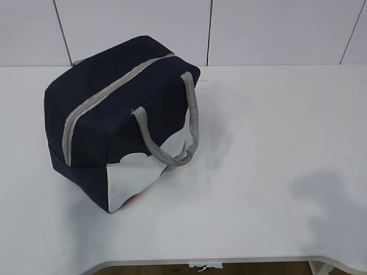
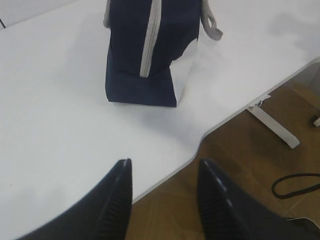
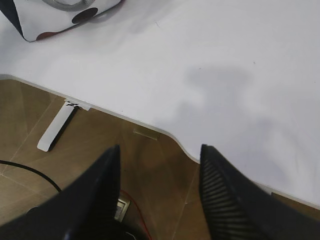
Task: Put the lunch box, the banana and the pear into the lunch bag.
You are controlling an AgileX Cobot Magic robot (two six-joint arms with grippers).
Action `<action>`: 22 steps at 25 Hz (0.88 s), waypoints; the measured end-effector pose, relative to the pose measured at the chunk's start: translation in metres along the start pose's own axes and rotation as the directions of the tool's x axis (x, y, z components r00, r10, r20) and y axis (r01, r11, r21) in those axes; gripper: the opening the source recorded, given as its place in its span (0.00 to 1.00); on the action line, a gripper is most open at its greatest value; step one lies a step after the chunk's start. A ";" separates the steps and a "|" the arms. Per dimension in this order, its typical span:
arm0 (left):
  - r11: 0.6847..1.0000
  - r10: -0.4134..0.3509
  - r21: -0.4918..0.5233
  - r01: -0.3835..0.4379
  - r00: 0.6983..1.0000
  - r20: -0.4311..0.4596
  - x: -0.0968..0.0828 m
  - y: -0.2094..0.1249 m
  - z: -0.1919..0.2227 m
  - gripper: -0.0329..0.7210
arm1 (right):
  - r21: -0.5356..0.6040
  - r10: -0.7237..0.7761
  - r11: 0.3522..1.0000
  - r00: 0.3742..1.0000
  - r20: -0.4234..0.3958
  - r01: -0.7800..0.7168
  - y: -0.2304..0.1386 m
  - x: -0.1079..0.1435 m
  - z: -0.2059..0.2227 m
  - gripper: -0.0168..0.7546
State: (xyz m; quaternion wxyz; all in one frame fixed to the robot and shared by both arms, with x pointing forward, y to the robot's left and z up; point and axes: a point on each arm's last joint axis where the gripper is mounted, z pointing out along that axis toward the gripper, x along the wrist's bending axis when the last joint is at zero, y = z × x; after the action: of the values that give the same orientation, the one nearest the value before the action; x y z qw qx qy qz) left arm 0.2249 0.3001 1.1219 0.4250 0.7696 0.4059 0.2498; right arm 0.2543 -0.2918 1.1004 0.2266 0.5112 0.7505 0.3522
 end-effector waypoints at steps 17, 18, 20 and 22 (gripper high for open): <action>0.999 -0.028 -0.023 0.027 0.999 -0.015 -0.001 -0.056 0.037 0.44 | -0.157 -0.051 0.986 0.998 0.024 0.054 -0.061 -0.003 0.014 0.53; 0.999 -0.033 -0.025 0.033 0.999 -0.020 0.000 -0.056 0.037 0.44 | -0.157 -0.052 0.986 0.998 0.026 0.055 -0.061 -0.004 0.014 0.53; 0.999 -0.038 -0.027 0.037 0.999 -0.026 0.000 -0.056 0.037 0.43 | -0.157 -0.052 0.986 0.998 0.028 0.056 -0.061 -0.004 0.014 0.52; 0.999 -0.040 -0.027 0.039 0.999 -0.030 0.000 -0.056 0.037 0.43 | -0.157 -0.052 0.986 0.998 0.028 0.056 -0.061 -0.004 0.014 0.52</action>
State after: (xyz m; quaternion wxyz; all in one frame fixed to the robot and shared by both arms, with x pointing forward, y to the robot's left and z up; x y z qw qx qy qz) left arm 0.2292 0.3010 1.0549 0.4338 0.7518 0.4242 0.2584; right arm 0.2283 -0.3053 1.0453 0.2850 0.4753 0.7310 0.3981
